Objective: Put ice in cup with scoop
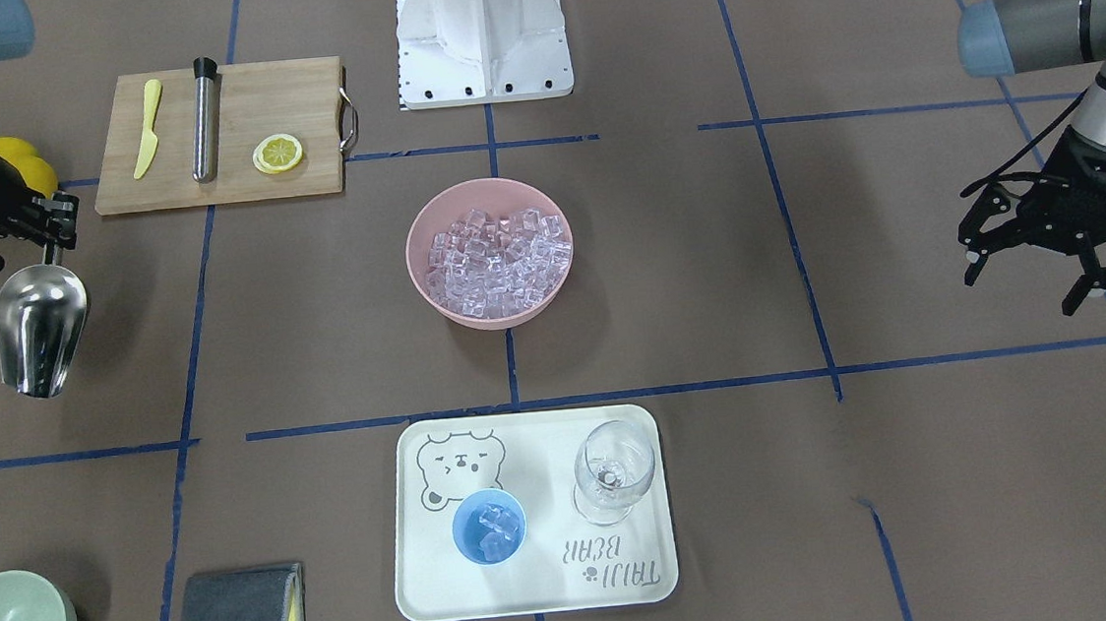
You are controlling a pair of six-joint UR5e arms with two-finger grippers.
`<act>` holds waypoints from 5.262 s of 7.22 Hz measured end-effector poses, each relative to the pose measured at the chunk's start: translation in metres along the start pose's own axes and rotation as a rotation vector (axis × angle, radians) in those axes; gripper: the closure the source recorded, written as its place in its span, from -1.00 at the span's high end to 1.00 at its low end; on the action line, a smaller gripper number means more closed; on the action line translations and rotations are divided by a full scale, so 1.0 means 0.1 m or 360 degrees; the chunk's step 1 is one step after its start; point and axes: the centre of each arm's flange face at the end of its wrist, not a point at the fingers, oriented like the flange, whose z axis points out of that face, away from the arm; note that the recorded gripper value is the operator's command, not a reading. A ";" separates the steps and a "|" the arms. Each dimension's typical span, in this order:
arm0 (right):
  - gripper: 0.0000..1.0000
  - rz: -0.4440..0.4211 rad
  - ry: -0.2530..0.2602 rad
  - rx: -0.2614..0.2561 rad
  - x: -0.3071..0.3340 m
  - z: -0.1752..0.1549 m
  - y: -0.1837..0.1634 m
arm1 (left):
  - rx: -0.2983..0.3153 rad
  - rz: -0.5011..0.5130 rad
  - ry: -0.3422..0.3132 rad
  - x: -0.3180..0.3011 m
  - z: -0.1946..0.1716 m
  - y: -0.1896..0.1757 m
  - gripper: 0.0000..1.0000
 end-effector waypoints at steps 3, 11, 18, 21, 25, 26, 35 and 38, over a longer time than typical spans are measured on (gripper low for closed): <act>-1.00 0.0004 0.0024 -0.0029 0.03 0.32 0.04 | 0.0001 0.0002 0.0000 0.01 0.00 -0.01 1.00; 1.00 -0.0092 -0.0081 0.0023 -0.36 0.05 0.04 | -0.0023 -0.0011 -0.0003 0.01 -0.01 -0.02 1.00; 1.00 -0.0345 -0.0024 0.0292 2.26 -1.06 -0.83 | -0.0345 -0.0347 0.0067 -1.57 -0.67 0.90 1.00; 1.00 -0.0354 -0.0012 0.0352 2.77 -1.22 -0.84 | -0.0415 -0.0430 0.0082 -1.86 -0.79 1.56 1.00; 1.00 -0.0284 -0.0040 0.0309 2.91 -1.11 -0.78 | -0.0458 -0.0569 0.0051 -1.93 -0.79 1.71 1.00; 1.00 -0.0240 -0.0085 0.0299 2.94 -1.08 -0.76 | -0.0462 -0.0603 0.0038 -1.99 -0.83 1.72 1.00; 1.00 -0.0143 -0.0169 0.0334 3.04 -1.18 -0.71 | -0.0442 -0.0654 0.0012 -2.12 -0.92 1.70 1.00; 1.00 -0.0140 -0.0170 0.0341 3.05 -1.20 -0.70 | -0.0442 -0.0656 0.0012 -2.12 -0.92 1.70 1.00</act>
